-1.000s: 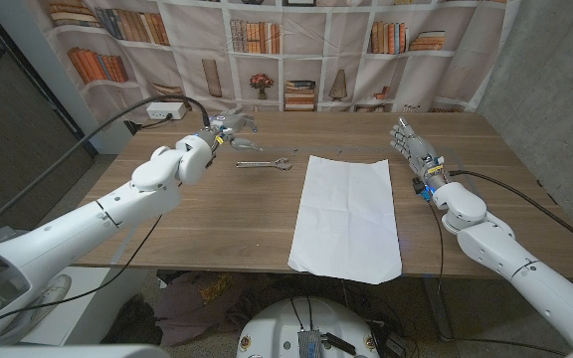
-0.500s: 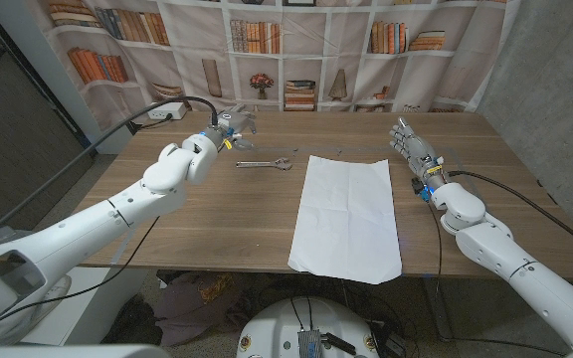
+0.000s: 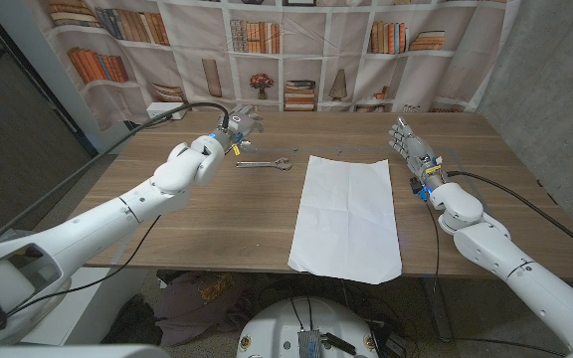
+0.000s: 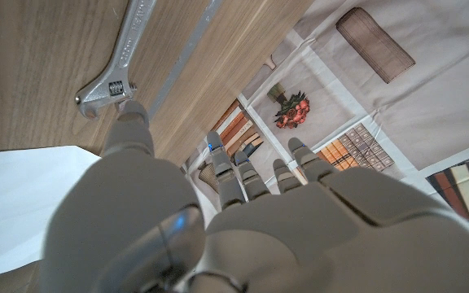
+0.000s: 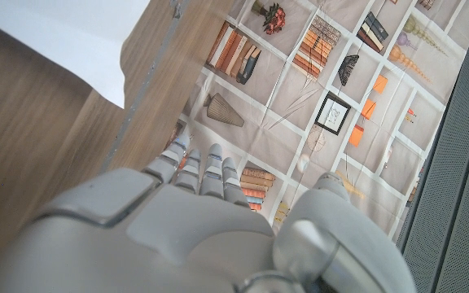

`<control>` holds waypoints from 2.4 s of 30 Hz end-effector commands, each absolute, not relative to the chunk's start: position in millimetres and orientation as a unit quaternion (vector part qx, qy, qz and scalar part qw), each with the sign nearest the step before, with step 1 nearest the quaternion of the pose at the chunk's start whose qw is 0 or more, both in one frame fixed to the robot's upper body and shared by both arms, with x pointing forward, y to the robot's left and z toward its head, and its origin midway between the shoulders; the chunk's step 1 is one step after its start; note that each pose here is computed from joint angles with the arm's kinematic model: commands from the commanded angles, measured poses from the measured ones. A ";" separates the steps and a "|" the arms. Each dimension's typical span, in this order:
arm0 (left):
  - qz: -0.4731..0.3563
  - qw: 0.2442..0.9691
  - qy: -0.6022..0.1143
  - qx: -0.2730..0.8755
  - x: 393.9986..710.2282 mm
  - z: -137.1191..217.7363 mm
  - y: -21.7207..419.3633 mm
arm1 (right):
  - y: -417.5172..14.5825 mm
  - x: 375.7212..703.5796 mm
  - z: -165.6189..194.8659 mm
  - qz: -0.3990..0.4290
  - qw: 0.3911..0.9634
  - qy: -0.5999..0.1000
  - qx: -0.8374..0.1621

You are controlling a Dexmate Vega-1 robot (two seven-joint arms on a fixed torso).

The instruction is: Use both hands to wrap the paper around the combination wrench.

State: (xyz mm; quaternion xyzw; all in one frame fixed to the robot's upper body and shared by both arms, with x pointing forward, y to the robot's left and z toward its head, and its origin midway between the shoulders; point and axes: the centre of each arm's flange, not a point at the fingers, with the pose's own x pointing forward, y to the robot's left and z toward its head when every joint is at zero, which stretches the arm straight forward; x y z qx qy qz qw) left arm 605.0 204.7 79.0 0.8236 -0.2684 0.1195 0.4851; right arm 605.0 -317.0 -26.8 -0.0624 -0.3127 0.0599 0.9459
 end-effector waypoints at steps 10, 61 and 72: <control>0.104 0.433 -0.269 0.854 619.5 63.3 170.3 | -325.1 604.4 -30.0 0.054 0.947 -0.312 -0.049; 0.022 0.375 -0.231 0.898 644.0 47.5 144.4 | -327.0 599.9 -41.3 0.035 0.950 -0.306 -0.043; -0.007 0.425 -0.233 0.875 641.4 49.0 140.4 | -327.1 600.0 -43.9 0.033 0.951 -0.303 -0.048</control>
